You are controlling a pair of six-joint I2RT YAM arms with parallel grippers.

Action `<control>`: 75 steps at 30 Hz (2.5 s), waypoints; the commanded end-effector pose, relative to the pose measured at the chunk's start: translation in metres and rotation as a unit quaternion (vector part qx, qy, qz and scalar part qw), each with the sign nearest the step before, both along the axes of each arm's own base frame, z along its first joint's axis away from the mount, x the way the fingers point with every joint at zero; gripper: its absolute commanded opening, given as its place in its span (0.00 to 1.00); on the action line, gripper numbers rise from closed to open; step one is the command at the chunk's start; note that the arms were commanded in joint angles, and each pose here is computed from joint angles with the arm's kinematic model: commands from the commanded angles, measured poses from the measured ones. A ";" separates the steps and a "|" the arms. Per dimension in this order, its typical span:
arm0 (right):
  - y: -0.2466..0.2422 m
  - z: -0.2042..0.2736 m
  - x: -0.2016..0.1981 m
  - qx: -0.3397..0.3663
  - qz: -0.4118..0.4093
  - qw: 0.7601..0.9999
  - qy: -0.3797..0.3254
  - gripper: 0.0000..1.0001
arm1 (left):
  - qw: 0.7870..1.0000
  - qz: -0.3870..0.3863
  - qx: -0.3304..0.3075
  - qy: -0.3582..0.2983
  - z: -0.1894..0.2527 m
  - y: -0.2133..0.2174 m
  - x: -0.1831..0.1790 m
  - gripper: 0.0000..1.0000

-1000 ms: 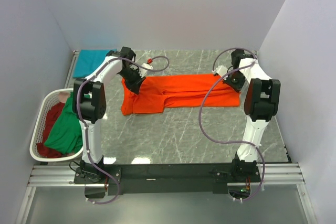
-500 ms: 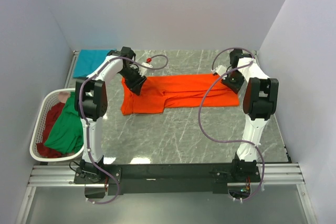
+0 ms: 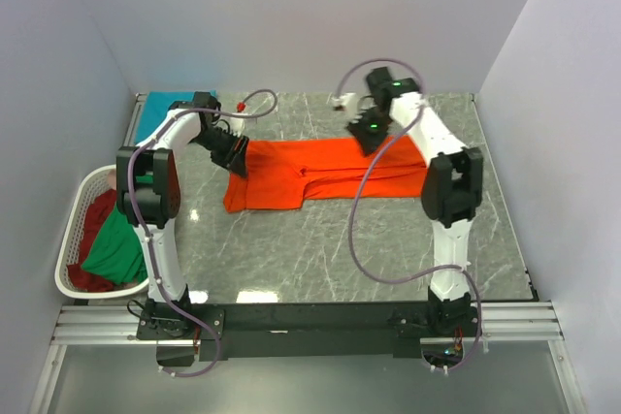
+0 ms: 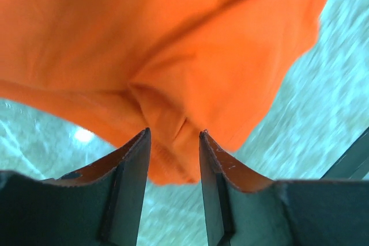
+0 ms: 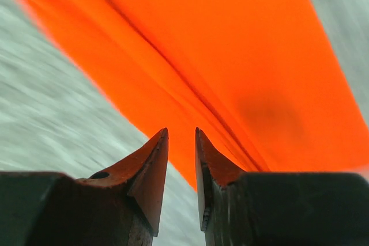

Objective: Fold and stack the t-shirts
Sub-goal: Fold the tshirt

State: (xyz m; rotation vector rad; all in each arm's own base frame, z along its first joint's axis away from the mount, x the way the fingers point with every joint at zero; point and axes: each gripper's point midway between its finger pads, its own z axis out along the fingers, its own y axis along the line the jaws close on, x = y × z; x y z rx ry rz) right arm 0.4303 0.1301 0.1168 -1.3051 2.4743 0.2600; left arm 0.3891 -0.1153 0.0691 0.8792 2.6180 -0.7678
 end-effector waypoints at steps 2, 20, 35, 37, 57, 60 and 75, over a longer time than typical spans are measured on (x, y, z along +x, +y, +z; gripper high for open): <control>0.091 0.020 0.001 0.115 -0.003 0.993 0.001 0.33 | 0.994 0.078 -0.080 -0.014 0.021 -0.026 0.034 0.45; 0.190 -0.030 -0.027 0.178 0.020 0.982 0.057 0.43 | 0.989 0.131 -0.068 0.011 -0.014 -0.024 0.052 0.43; 0.199 -0.062 -0.039 0.159 0.033 0.984 0.079 0.42 | 0.989 0.126 -0.070 0.032 -0.020 -0.025 0.041 0.29; 0.201 -0.063 -0.043 0.158 0.039 0.984 0.078 0.35 | 0.989 0.126 -0.072 0.033 -0.019 -0.026 0.040 0.21; 0.198 -0.055 -0.045 0.156 0.044 0.984 0.077 0.05 | 0.990 0.128 -0.057 0.023 -0.006 -0.021 0.037 0.44; 0.199 -0.055 -0.045 0.158 0.042 0.983 0.078 0.02 | 0.990 0.130 -0.048 0.028 -0.014 -0.018 0.034 0.44; 0.202 -0.052 -0.044 0.165 0.045 0.982 0.079 0.00 | 0.990 0.129 -0.053 0.020 -0.009 -0.020 0.031 0.38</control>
